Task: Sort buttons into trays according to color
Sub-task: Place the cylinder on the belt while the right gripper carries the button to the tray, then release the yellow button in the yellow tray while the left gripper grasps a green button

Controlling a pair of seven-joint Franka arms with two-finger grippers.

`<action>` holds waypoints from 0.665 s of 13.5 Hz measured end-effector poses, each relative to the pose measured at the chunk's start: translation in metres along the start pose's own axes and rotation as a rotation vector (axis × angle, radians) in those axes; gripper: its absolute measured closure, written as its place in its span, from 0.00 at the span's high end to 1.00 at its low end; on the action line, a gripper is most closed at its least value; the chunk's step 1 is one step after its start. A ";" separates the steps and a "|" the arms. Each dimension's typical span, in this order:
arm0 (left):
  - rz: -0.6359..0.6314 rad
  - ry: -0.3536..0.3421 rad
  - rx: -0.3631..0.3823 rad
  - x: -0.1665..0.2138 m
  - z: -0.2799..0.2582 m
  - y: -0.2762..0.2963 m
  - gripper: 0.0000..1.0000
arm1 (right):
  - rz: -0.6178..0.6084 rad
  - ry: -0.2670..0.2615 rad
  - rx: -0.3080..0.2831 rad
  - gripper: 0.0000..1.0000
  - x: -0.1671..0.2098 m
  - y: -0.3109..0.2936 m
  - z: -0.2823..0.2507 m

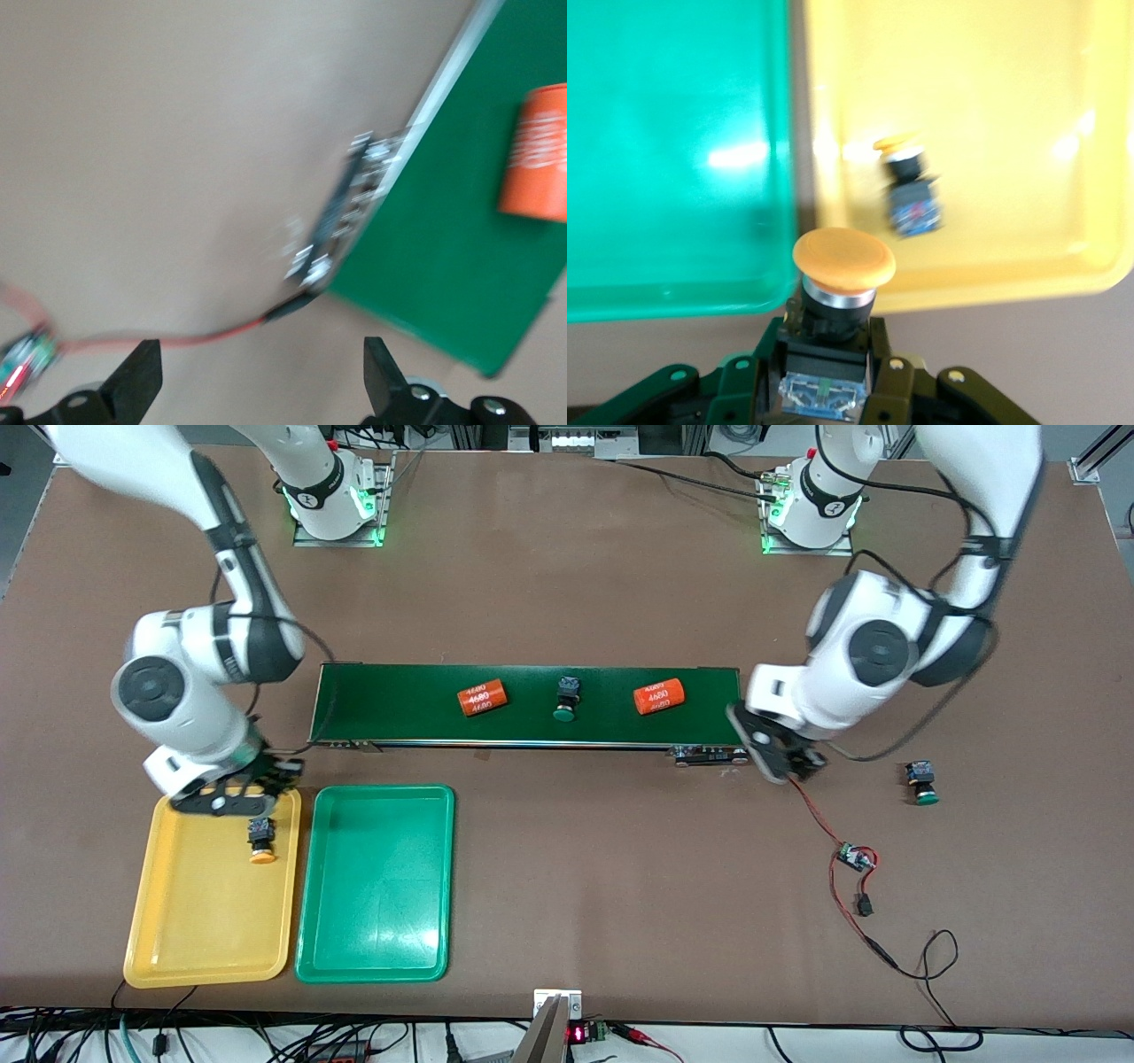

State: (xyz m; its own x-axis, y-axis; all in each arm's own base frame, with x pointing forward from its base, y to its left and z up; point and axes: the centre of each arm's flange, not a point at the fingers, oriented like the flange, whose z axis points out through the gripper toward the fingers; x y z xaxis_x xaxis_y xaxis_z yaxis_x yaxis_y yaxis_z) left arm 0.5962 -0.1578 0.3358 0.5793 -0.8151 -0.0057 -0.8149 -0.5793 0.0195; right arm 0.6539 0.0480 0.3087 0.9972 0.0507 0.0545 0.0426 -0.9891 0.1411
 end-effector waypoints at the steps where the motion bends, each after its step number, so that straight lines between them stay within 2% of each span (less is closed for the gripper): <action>1: -0.105 -0.006 0.014 -0.017 -0.004 -0.021 1.00 | -0.048 -0.001 -0.011 0.41 0.008 0.021 0.008; 6: -0.629 -0.080 0.034 -0.110 0.020 -0.098 1.00 | -0.305 -0.038 -0.025 0.41 0.026 0.094 0.067; 7: -0.693 -0.091 0.043 -0.131 0.029 -0.115 1.00 | -0.337 -0.029 -0.028 0.41 0.030 0.102 0.073; 9: -0.768 -0.060 0.092 -0.166 0.046 -0.147 1.00 | -0.365 -0.012 -0.032 0.41 0.037 0.106 0.082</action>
State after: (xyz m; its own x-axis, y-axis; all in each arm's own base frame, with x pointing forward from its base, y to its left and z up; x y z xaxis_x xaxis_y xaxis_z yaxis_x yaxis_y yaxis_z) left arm 0.6194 0.0622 0.2881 0.9825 -0.1821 -0.0381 -0.1850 -0.9782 -0.0948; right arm 0.6998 -0.0666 0.2450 0.9174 0.3975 -0.0171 0.3939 -0.9013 0.1804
